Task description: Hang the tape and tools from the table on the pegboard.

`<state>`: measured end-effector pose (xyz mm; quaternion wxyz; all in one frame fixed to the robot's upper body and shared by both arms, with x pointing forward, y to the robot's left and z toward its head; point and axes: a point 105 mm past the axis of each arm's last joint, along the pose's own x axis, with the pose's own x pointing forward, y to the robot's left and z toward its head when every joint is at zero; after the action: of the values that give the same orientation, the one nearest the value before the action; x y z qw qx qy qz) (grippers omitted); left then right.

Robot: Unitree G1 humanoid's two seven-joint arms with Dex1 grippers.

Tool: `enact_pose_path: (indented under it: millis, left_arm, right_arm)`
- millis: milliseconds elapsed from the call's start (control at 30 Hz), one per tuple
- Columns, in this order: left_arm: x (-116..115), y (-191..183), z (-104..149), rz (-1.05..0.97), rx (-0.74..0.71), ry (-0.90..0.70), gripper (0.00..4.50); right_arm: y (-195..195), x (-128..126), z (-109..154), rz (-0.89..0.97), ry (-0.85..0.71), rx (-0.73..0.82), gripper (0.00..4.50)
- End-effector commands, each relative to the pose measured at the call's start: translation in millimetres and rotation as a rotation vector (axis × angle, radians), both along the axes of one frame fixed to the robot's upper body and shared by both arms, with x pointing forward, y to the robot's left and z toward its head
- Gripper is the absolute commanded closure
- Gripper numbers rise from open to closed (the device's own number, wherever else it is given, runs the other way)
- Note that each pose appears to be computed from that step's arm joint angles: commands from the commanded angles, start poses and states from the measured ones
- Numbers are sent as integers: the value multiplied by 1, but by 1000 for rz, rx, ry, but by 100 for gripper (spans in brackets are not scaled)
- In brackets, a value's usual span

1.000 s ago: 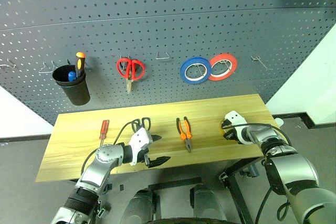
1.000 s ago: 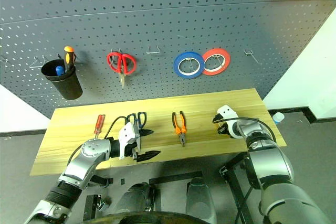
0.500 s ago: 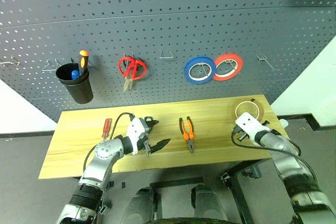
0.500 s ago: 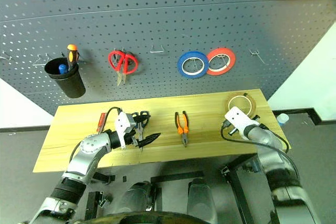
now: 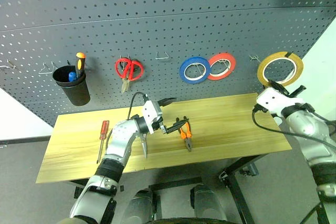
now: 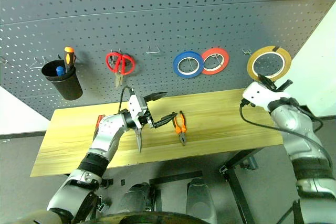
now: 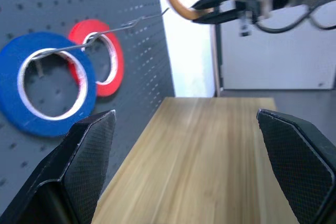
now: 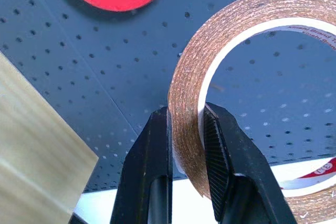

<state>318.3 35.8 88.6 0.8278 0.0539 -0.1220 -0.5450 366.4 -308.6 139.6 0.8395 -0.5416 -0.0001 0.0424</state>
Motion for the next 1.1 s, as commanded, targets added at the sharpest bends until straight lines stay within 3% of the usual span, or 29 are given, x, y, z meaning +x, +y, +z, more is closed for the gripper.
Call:
enact_pose_path:
  millis: [33, 300, 600, 800, 933, 1000, 1100]
  left_arm:
    - [-2, -10, 11, -37, -43, -13, 0]
    - [-8, -11, 7, -35, -44, -2, 0]
    - [-3, 7, -1, 44, -5, 30, 0]
    - [11, 34, -17, 190, 84, 77, 0]
    - [13, 63, -43, 240, 226, 170, 0]
    - [8, 74, -50, 212, 265, 204, 0]
    - [9, 92, -55, 227, 313, 228, 0]
  right_arm:
    - [1, 16, 6, 46, 33, 93, 402]
    - [4, 40, -3, 68, 135, 177, 402]
    - [25, 38, -7, 176, 128, 123, 105]
    - [81, 5, -43, 398, 259, 215, 105]
    - [123, -17, -72, 408, 404, 464, 105]
    - [141, -28, -88, 396, 494, 514, 105]
    - [161, -38, -105, 344, 610, 615, 48]
